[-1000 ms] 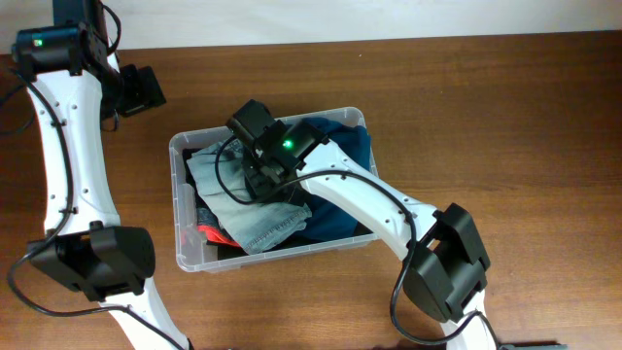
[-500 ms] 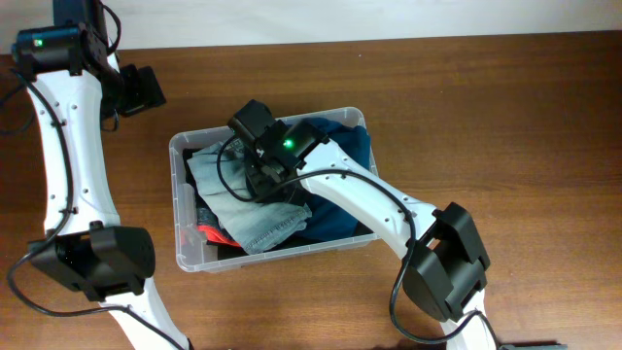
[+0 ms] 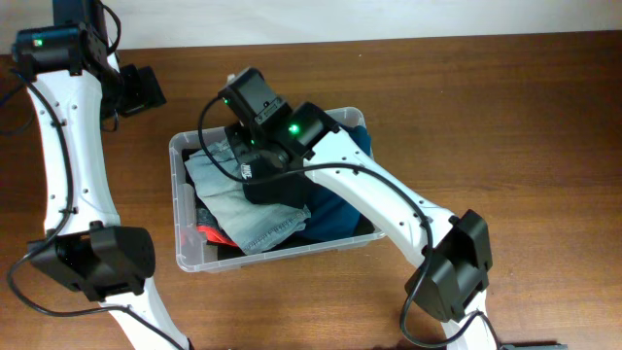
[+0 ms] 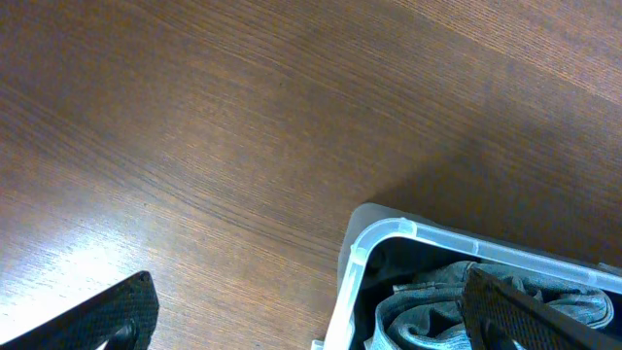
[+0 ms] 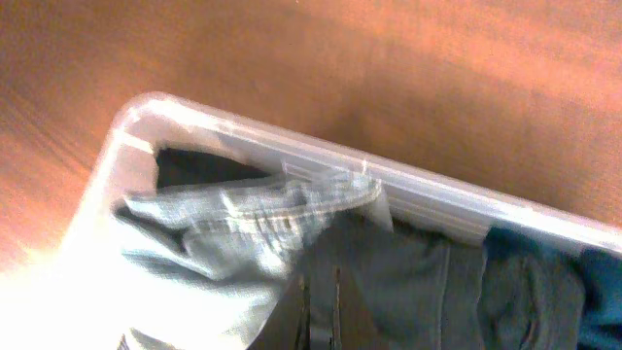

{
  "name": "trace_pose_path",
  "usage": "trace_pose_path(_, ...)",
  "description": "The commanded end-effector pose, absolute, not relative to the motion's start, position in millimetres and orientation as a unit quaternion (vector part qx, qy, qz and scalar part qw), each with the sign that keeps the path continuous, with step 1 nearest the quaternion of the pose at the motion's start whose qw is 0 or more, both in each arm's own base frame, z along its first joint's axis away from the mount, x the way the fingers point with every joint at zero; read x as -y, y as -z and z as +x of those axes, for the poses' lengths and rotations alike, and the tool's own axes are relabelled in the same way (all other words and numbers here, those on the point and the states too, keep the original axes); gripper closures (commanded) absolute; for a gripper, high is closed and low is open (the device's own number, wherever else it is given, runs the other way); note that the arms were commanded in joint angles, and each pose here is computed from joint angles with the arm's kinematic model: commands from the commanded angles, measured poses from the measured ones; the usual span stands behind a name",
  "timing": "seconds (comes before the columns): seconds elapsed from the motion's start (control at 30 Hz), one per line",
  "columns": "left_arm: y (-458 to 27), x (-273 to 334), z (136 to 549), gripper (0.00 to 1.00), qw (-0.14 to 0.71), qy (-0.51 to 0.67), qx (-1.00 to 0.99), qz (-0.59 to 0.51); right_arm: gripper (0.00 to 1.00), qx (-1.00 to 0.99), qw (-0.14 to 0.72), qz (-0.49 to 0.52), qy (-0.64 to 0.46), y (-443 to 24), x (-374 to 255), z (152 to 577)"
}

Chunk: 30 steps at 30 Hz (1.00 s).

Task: Pack container
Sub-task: 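Press the black garment and jeans down inside the container with the right gripper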

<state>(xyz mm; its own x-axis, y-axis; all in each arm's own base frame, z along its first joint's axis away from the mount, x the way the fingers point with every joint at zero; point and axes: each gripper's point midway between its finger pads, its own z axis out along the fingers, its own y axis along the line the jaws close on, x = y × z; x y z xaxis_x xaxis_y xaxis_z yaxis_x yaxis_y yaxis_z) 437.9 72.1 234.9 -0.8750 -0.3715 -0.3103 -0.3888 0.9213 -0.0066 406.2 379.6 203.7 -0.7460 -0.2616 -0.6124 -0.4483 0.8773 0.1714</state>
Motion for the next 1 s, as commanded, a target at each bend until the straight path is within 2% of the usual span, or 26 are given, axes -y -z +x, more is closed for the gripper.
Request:
trace_pose_path(0.0, -237, -73, 436, 0.01, 0.157, -0.024, -0.966, -0.203, 0.96, -0.920, 0.319, -0.175, -0.147, -210, -372, 419)
trace_pose_path(0.27, -237, -73, 436, 0.01, 0.157, -0.024, -0.966, -0.203, 0.96, -0.944, 0.268, -0.157, -0.111, -140, -368, 432)
trace_pose_path(0.6, -237, -73, 436, 0.01, 0.157, -0.024, -0.966, -0.203, 0.96, -0.967, 0.179, -0.158, -0.089, -70, -366, 413)
trace_pose_path(0.77, -237, -73, 436, 0.01, 0.157, -0.024, -0.966, -0.203, 0.96, -0.967, 0.180, -0.159, -0.089, -76, -365, 412)
trace_pose_path(0.97, -237, -73, 436, 0.00, 0.157, -0.024, -0.966, -0.203, 0.96, -0.956, 0.223, -0.157, -0.106, -132, -364, 415)
